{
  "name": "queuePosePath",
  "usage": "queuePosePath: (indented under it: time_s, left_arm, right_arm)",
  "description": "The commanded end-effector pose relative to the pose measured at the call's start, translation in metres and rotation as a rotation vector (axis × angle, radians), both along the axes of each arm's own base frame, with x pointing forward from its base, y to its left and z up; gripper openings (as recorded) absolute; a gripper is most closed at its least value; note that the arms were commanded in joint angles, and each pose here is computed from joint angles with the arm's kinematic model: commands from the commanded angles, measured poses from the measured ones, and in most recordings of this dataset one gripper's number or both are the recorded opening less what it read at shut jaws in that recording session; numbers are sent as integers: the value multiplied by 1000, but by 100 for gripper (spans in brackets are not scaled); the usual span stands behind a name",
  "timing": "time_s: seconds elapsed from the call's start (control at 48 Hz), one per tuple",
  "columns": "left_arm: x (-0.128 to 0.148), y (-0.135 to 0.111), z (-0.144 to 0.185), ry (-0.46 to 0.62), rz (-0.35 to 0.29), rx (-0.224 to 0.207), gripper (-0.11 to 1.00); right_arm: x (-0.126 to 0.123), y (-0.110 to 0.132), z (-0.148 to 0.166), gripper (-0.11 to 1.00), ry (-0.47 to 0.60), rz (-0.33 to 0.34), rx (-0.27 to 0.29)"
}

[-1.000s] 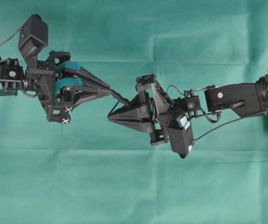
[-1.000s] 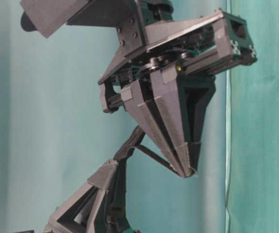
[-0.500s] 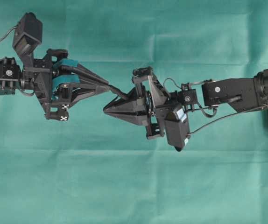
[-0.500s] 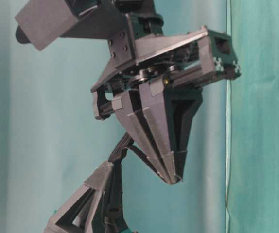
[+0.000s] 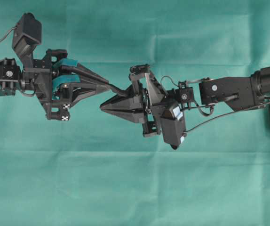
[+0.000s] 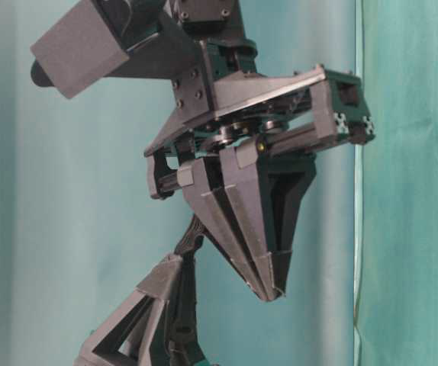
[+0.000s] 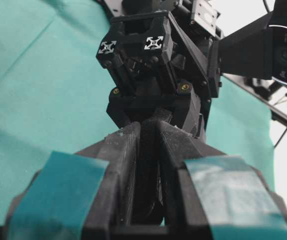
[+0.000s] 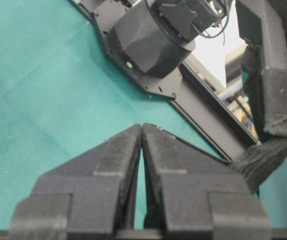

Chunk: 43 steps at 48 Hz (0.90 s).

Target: Peel off the Velcro with your right arm.

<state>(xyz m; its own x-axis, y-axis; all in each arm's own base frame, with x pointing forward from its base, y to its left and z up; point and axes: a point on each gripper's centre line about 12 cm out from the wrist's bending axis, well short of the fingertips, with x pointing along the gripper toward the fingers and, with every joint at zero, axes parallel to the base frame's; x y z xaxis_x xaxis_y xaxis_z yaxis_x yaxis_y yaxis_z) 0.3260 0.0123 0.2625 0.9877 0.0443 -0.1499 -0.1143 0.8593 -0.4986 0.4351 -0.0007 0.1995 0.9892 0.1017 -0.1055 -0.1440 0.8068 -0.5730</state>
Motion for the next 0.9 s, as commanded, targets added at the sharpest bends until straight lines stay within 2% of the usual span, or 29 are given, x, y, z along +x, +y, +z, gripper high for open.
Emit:
queuePosePath:
  time_s: [0.0, 0.875]
  left_arm:
    - [3, 1, 8, -27, 2, 4, 10]
    - [3, 1, 9, -37, 3, 4, 10]
  right_arm:
    - [9, -2, 23, -9, -71, -3, 3]
    - [24, 1, 16, -9, -65, 21, -13]
